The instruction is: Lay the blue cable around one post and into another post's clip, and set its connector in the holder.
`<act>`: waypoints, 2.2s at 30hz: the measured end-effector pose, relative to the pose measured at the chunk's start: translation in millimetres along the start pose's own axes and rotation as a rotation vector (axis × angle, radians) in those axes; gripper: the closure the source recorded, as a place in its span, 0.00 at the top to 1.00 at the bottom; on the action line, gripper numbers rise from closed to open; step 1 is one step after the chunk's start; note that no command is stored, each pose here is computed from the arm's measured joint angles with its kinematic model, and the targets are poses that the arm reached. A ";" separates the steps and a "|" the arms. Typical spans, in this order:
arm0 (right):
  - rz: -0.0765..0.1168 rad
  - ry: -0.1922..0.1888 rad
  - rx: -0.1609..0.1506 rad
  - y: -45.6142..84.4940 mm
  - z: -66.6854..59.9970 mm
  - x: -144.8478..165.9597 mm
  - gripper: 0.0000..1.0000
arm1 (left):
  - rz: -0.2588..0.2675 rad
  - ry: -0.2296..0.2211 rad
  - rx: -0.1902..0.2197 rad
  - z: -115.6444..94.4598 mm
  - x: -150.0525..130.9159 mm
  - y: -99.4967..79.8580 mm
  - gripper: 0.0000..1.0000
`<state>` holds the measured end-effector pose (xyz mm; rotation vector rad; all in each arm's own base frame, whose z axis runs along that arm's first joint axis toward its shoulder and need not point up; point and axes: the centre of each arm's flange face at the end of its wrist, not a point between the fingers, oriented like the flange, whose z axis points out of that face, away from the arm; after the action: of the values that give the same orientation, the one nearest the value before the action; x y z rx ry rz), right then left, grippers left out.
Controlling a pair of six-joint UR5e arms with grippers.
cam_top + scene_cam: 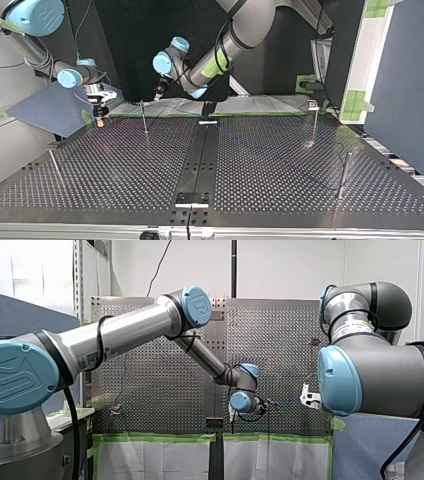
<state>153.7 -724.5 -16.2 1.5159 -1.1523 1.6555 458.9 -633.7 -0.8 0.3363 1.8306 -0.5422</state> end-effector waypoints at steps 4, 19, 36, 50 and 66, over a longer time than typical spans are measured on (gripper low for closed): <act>0.000 0.000 0.001 -1.0 0.3 -0.2 0.00 | 0.000 0.001 0.000 -0.1 0.2 0.3 0.90; 0.000 -0.002 0.005 -3.0 0.7 -0.5 0.00 | 0.008 0.007 -0.007 -1.0 1.0 1.1 0.90; 0.002 -0.004 0.005 -3.0 0.5 -0.9 0.00 | 0.073 -0.068 -0.110 -36.7 -36.2 -2.0 0.90; 0.007 -0.015 0.010 -10.3 1.4 -3.5 0.00 | -0.022 -0.185 -0.124 -55.9 -84.9 12.8 0.90; 0.009 -0.015 0.014 -13.0 2.0 -3.8 0.00 | -0.106 -0.320 -0.100 -90.5 -136.2 19.2 0.90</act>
<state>166.6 -720.2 -17.5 1.5370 -1.1595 1.6641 437.8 -565.0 147.3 0.0787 1.5640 -0.5421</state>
